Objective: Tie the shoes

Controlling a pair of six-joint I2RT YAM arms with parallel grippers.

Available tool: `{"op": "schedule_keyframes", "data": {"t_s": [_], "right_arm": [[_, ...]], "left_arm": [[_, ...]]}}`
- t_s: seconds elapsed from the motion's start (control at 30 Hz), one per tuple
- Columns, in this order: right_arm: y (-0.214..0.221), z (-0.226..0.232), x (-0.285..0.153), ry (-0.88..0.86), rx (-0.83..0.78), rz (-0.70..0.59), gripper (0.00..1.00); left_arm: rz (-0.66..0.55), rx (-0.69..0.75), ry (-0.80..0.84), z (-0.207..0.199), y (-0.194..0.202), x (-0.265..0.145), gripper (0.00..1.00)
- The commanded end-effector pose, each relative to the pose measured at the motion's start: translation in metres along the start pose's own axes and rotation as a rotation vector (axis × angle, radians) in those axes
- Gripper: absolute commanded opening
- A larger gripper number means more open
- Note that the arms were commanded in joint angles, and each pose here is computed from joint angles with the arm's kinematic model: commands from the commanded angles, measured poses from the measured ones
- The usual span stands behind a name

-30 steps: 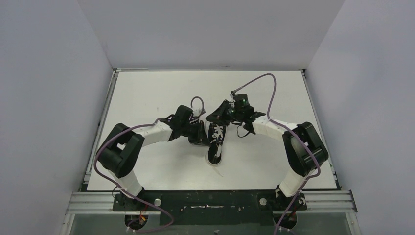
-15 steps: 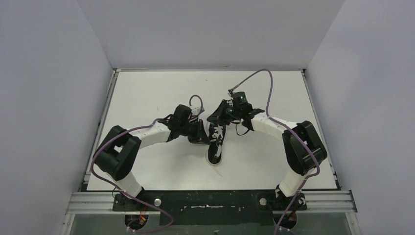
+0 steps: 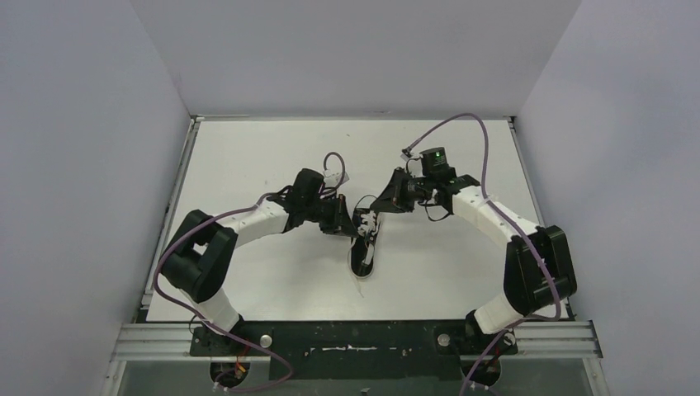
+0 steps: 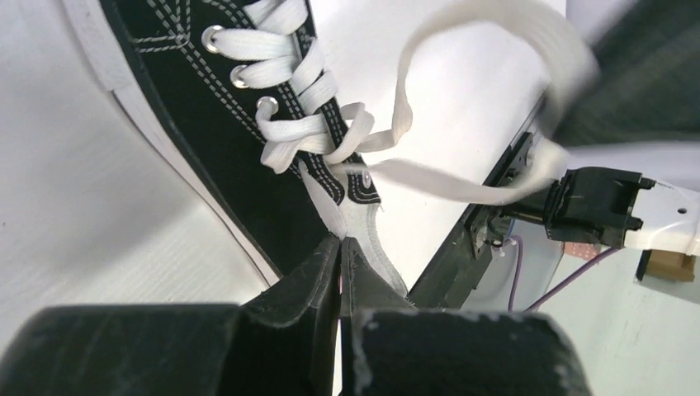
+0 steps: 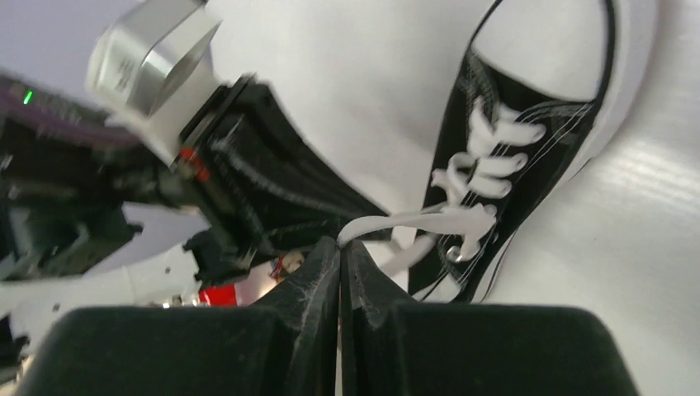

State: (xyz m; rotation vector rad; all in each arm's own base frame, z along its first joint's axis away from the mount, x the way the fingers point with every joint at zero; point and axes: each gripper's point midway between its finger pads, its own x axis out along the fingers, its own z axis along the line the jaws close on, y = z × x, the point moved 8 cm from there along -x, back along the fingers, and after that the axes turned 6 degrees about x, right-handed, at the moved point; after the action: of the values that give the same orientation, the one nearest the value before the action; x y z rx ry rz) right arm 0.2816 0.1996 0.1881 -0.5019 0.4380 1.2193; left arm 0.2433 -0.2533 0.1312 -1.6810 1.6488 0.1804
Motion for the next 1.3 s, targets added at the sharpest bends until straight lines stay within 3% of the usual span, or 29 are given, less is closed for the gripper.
{"op": "schedule_keyframes", "data": {"t_s": [0.0, 0.37, 0.53, 0.77, 1.27], "right_arm": [[0.036, 0.029, -0.045, -0.177, -0.152, 0.184, 0.0], [0.042, 0.03, -0.066, -0.236, -0.216, 0.256, 0.0], [0.035, 0.029, -0.057, -0.265, -0.186, 0.268, 0.0], [0.022, 0.041, -0.053, -0.294, -0.159, 0.261, 0.0], [0.013, 0.063, -0.059, -0.317, 0.053, 0.227, 0.0]], "left_arm": [[-0.027, 0.138, 0.103, -0.01, -0.023, -0.001, 0.0], [-0.066, 0.417, 0.166, -0.012, -0.042, 0.002, 0.0], [-0.092, 0.47, 0.24, -0.015, -0.046, 0.008, 0.0], [-0.256, 0.635, 0.326, -0.016, -0.043, 0.012, 0.0], [-0.43, 0.799, 0.382, -0.01, -0.037, 0.024, 0.0]]}}
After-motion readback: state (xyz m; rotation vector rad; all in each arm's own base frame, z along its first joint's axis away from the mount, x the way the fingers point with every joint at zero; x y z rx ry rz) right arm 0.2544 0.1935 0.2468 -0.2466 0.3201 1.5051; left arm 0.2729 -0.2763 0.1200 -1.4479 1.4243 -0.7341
